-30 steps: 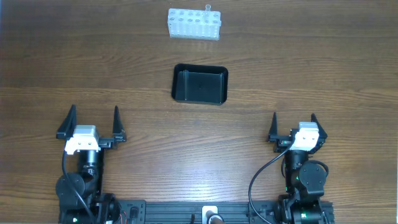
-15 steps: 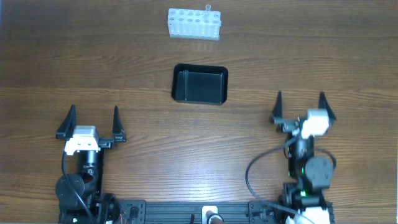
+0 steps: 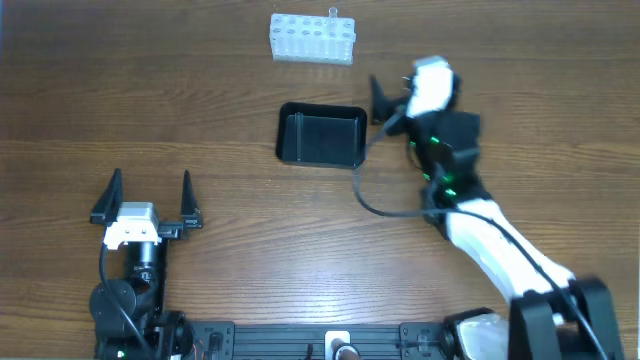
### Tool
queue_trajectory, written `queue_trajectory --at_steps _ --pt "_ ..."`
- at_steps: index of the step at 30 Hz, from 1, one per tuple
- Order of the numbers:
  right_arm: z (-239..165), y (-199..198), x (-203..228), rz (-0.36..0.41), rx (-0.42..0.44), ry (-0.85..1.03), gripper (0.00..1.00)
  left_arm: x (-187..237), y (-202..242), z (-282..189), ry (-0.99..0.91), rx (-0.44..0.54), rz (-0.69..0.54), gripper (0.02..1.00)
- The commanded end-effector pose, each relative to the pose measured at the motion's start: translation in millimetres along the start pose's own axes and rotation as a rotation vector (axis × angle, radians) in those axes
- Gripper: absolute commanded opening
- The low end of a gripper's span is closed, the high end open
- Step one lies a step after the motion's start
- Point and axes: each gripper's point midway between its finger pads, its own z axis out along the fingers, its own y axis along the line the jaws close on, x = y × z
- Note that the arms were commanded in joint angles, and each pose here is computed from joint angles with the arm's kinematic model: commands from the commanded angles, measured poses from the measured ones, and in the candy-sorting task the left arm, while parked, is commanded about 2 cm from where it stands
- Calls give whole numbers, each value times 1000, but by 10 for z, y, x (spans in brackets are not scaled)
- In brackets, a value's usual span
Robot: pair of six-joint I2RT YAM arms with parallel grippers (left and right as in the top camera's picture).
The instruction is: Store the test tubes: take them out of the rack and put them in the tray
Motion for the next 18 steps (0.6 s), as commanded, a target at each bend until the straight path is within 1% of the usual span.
queue_trajectory --at_steps 1,6,9,13,14,15,16,17,18 --pt "364 255 -69 -24 76 -5 991 -14 -5 -5 -9 5 15 1000" --pt "763 570 -14 -31 136 -15 991 -14 -5 -5 -9 5 15 1000" --pt "955 732 51 -35 123 -10 991 -14 -5 -5 -9 5 15 1000" --pt "1161 732 103 -30 140 -9 991 -14 -5 -5 -9 5 15 1000" --pt "1202 713 115 -8 146 -10 993 -14 -5 -5 -9 5 15 1000" --pt "1249 667 124 60 172 -16 993 -14 -5 -5 -9 5 15 1000" --pt "1279 632 141 100 193 -16 989 -14 -5 -5 -9 5 15 1000" --pt "1312 595 154 127 220 -16 993 -14 -5 -5 -9 5 15 1000" --pt "1338 569 159 133 243 -15 991 -14 -5 -5 -9 5 15 1000"
